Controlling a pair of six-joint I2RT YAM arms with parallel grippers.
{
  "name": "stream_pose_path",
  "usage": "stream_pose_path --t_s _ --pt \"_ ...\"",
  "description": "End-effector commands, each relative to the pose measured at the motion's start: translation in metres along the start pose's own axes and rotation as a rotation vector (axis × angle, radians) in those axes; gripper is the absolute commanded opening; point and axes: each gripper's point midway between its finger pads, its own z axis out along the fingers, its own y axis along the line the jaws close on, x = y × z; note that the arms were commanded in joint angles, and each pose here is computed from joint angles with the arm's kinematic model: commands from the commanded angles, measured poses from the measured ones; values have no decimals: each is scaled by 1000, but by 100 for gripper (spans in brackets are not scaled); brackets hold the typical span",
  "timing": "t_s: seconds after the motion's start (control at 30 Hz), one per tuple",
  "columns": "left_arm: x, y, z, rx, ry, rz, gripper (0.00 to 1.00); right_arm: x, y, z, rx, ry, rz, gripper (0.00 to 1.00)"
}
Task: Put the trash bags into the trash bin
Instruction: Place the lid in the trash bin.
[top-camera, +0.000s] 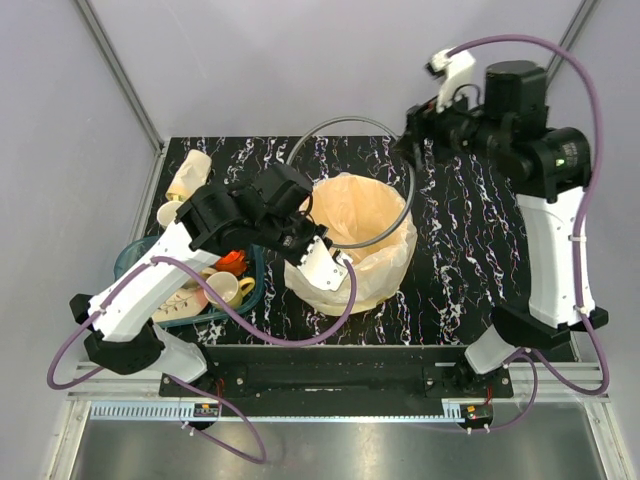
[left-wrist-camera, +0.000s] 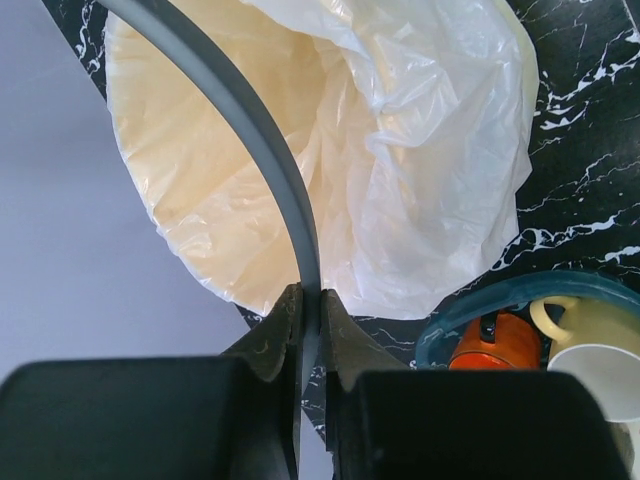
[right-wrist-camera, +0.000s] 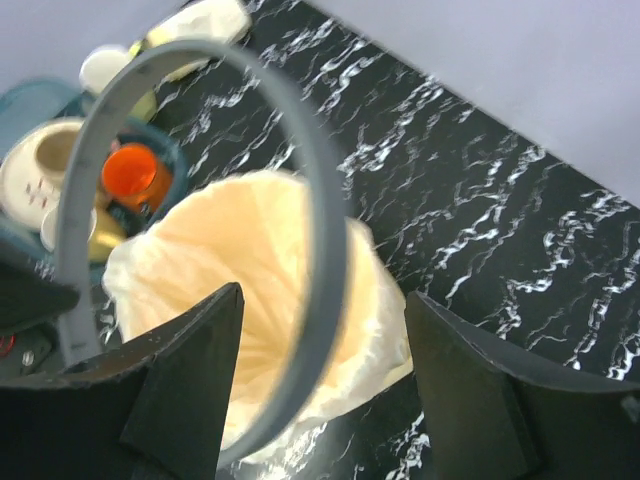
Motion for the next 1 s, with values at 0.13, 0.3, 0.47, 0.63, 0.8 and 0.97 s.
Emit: stream_pose_path --t_s 0.13,0.3,0.47,0.63,0.8,0.97 --pt "9 -30 -22 98 78 30 0 31 7 10 130 154 -172 63" --pt "7 -31 -24 96 73 37 0 33 -9 16 215 177 -225 41" --pt "9 -18 -19 28 86 0 16 33 -11 18 225 176 -240 0" --pt "-17 25 -55 -293 -89 -73 63 36 -16 20 242 195 -251 0" --pt "-62 31 -119 -445 -494 -270 80 59 -25 32 198 282 -215 0" --pt "-72 44 -156 -654 -660 -352 87 87 -12 56 80 374 -182 0"
